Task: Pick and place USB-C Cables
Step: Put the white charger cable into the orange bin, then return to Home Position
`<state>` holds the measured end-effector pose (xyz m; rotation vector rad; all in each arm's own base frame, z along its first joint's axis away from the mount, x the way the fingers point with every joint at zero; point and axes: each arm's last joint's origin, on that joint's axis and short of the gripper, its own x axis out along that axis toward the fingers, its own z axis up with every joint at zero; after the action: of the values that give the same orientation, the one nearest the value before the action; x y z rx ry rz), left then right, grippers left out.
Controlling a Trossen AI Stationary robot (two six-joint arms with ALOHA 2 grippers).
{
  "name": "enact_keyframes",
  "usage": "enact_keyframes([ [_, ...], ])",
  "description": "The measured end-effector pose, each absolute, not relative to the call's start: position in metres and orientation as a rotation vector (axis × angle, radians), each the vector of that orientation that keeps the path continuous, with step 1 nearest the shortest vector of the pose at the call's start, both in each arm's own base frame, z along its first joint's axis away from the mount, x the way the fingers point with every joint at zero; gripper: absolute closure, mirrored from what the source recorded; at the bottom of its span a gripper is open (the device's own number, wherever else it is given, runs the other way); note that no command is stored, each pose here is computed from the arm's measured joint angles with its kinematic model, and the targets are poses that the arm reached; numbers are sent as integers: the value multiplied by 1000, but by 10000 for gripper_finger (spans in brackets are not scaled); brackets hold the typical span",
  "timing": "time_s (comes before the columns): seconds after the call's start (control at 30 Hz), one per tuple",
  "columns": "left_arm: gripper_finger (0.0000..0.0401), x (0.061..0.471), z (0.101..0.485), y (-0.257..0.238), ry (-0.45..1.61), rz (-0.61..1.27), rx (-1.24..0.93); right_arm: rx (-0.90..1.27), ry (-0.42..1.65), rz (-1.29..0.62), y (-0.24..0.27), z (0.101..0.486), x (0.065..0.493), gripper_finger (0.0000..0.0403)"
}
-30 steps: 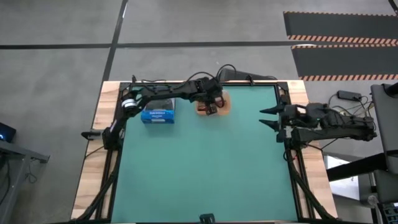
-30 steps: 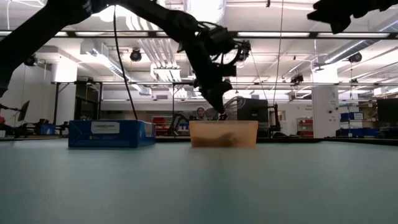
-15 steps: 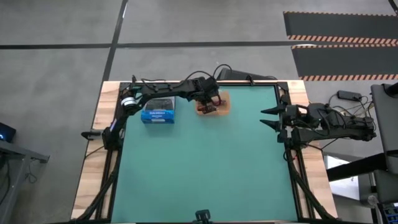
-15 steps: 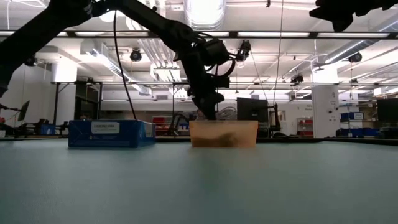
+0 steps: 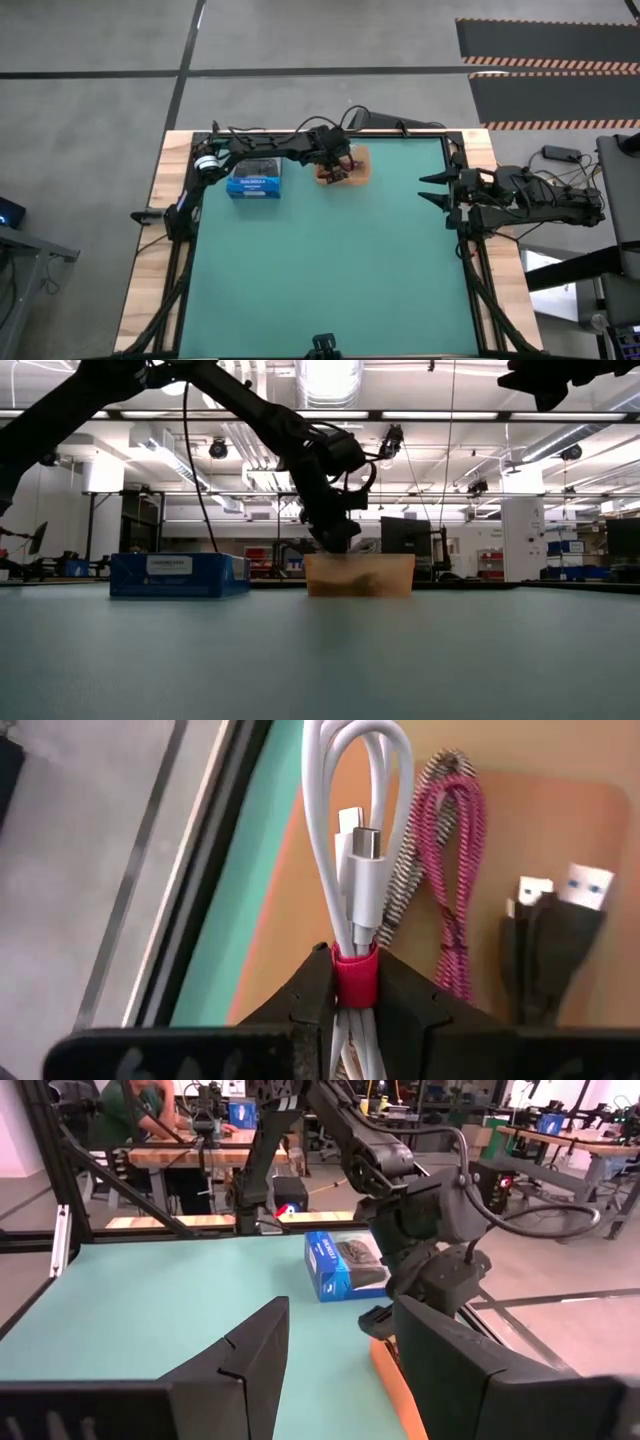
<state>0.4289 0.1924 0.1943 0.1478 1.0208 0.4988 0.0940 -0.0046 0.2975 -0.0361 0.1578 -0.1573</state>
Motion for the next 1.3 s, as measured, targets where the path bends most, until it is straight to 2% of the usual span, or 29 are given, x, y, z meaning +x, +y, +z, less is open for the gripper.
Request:
enact_keyframes([
  [0.9, 360, 425, 176, 198, 950, 530, 144, -39, 159, -157, -5, 297, 94, 232],
  [1.3, 301, 424, 175, 198, 951, 542, 123, -39, 160, -157, -5, 297, 94, 234],
])
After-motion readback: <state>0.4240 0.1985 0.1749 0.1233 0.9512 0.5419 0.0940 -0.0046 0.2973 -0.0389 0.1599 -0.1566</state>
